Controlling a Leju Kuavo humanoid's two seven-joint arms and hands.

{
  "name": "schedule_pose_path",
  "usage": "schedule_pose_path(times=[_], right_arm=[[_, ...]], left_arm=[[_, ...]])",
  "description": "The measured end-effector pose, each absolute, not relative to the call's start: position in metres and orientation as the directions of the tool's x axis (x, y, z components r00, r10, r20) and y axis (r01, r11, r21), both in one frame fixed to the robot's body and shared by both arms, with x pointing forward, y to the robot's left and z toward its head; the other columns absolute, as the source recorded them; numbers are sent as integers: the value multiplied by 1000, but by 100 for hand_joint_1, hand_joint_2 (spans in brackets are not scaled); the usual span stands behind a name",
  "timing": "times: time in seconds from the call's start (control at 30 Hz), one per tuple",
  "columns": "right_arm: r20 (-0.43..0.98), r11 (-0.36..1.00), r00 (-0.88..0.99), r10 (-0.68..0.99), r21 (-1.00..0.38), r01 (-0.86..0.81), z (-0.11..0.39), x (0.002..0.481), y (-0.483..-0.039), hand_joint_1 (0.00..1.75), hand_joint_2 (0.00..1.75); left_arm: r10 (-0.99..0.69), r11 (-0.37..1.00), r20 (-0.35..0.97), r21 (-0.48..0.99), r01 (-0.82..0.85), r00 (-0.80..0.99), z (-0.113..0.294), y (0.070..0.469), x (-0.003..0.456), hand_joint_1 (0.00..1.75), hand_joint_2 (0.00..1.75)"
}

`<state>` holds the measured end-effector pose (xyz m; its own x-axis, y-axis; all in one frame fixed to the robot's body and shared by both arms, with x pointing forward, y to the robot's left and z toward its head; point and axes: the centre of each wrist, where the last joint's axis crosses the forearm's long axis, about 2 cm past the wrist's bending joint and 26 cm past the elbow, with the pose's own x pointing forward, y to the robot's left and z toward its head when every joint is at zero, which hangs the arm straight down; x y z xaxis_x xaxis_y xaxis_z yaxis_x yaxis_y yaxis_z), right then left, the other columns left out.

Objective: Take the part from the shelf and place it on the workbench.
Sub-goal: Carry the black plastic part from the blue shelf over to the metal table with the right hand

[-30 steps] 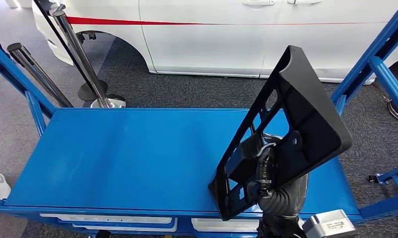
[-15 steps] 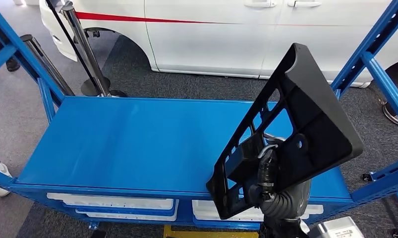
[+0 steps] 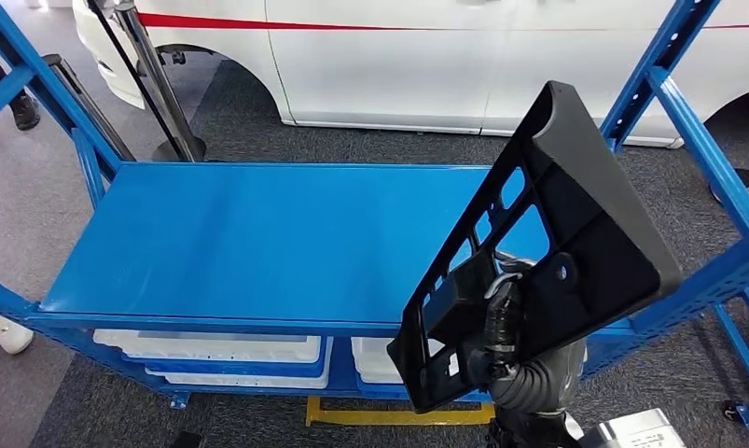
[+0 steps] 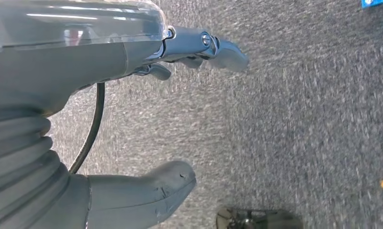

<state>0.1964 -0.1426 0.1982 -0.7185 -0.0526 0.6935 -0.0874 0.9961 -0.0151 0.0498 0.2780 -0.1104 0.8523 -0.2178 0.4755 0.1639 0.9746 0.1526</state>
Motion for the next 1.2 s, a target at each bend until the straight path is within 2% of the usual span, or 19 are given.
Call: schedule_pose_path(times=[0.67,1.2], right_arm=[[720,995,-690,-71,3,-99,190,188,-143,175,175],[764,993,-637,-106,44,-113,164,162,-151,175,175]], left_arm=[[-193,979,477,146,139,858,-110,278,51,0,175],[-161,984,470,145,104,868,-111,278,47,0,175]])
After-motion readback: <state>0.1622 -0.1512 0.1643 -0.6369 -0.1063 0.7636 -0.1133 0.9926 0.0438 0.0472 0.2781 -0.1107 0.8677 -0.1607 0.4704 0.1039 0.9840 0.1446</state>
